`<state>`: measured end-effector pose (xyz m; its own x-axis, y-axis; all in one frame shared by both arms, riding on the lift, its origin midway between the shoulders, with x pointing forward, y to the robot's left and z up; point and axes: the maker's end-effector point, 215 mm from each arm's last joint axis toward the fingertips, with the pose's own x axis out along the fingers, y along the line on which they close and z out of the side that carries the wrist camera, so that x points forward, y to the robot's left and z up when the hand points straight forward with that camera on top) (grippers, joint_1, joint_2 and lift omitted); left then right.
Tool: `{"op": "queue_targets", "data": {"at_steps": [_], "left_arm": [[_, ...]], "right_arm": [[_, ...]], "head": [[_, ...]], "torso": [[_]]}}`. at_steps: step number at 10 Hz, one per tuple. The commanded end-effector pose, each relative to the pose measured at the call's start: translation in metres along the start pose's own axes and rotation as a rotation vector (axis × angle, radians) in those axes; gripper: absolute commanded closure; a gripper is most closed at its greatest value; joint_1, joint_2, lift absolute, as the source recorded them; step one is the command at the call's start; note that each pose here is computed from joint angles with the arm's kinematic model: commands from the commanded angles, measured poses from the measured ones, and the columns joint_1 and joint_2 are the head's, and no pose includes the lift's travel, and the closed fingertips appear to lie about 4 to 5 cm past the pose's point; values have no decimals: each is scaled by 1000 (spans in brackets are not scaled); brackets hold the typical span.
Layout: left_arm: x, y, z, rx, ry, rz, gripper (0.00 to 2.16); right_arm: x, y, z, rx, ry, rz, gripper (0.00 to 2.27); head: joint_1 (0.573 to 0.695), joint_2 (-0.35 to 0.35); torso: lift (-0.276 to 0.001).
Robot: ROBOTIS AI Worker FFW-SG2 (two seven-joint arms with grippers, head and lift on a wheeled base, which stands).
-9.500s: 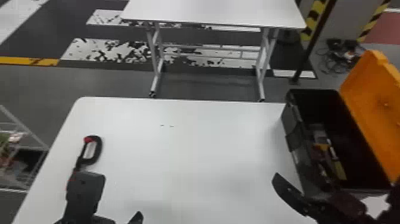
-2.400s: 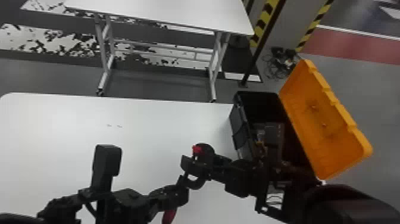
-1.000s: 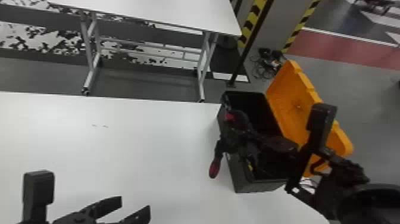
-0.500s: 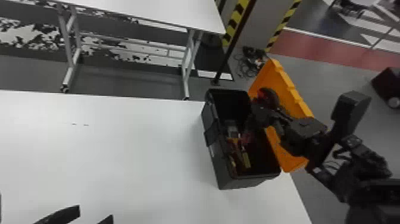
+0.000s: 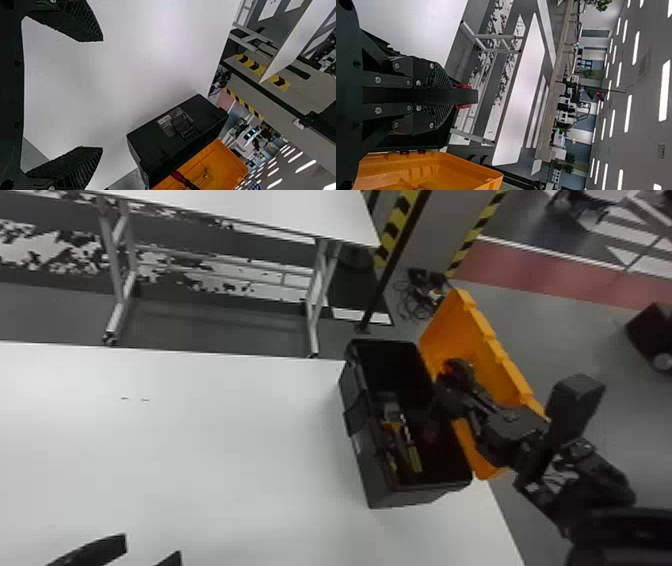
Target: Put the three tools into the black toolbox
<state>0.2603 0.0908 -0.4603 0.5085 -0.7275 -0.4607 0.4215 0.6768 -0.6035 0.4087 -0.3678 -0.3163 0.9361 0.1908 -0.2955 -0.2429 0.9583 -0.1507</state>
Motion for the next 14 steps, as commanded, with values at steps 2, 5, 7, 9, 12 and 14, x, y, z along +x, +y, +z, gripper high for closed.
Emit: {"op": "queue_targets", "data": {"at_steps": [2,5,7,9,12,14], "left_arm": [[-4,2,-1,5,4,2,22],[-8,9,0,5,-1,18,26],[-7,25,10,28,-40,91,26],[-3,38,40,119,-128,181,33],[-4,40,92,444,-274,459,16],[-16,32,94,485,-297,466,12]], "right_arm": [[3,-13,-25,67,12,-25,2209],[-3,1,-36,166,5,3,-1],[-13,40,-42,278,-7,58,19],[-21,96,-41,393,-35,126,22],[-30,142,-25,360,-124,153,53],[-48,148,-18,259,-202,108,56]], "head": [[695,-350],[695,-350],[695,-350],[695,-350],[695,-232],[695,-181]], "torso": [[-51],[-51],[-51],[-51],[-51],[-51]]}}
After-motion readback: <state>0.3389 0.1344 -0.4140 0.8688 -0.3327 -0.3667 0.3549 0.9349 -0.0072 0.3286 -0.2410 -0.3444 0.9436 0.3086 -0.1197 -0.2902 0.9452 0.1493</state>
